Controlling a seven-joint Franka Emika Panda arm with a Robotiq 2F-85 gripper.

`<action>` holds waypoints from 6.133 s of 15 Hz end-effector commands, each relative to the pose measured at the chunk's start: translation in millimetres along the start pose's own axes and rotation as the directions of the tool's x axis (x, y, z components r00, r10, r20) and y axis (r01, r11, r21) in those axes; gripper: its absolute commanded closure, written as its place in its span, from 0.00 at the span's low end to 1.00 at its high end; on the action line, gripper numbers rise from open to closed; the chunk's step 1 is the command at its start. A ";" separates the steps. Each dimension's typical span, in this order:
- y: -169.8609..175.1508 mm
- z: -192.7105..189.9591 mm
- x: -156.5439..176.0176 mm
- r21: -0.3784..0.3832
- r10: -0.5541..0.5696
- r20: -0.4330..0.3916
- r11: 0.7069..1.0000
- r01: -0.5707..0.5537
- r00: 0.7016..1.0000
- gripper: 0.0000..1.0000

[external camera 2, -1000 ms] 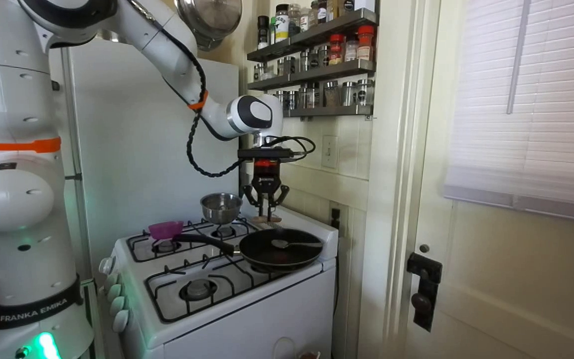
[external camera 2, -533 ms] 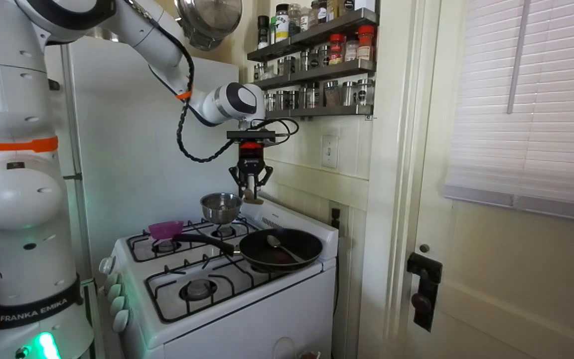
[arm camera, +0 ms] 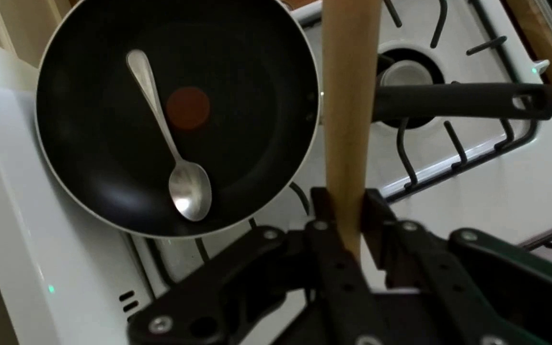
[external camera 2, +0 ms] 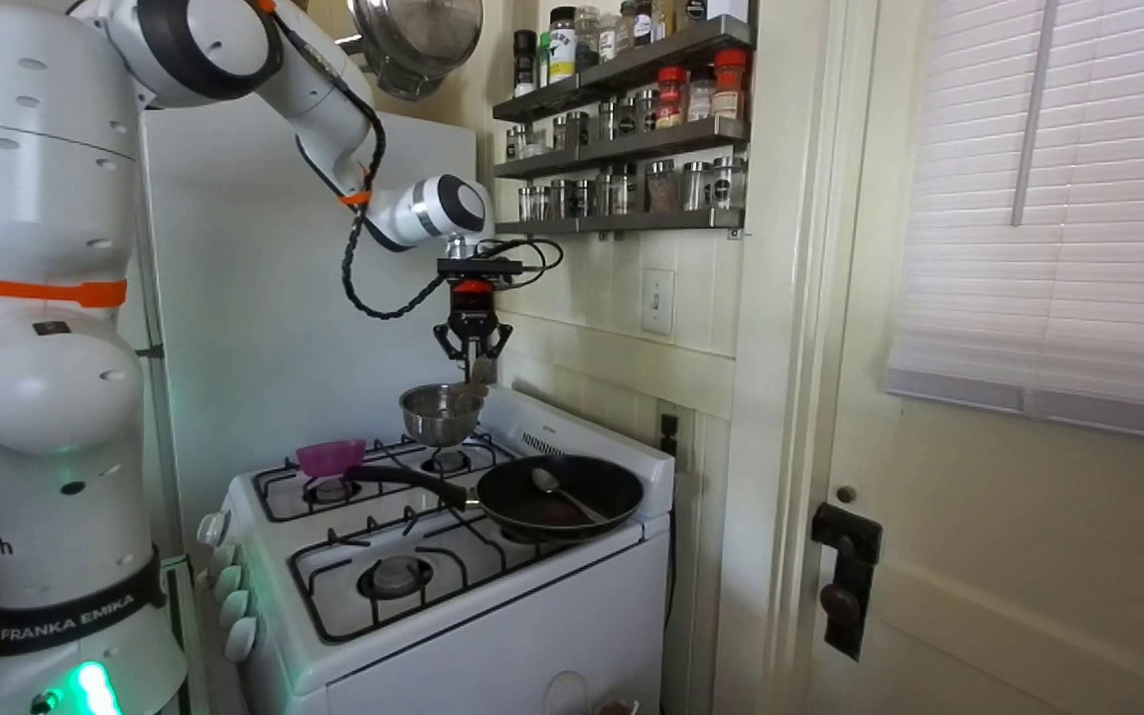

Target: Remove the wooden spatula and spoon from the black pan and place it in the silver bowl on the left.

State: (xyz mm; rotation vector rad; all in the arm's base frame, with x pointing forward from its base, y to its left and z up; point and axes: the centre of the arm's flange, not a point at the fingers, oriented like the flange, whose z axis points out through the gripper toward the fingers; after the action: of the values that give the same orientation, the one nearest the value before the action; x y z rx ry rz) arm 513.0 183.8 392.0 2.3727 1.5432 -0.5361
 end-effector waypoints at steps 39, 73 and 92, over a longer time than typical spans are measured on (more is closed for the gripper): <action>-35.1 11.0 227.6 0.150 0.155 0.341 0.965 -0.217 0.927 0.95; 61.7 20.3 -17.6 0.198 0.635 -0.347 0.769 -0.608 0.690 0.00; 48.5 185.8 -231.8 0.093 0.200 -0.293 0.979 -0.181 0.935 0.00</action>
State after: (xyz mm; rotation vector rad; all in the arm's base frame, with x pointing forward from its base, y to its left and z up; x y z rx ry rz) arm 442.1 -101.9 328.1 2.7176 1.4018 -0.1884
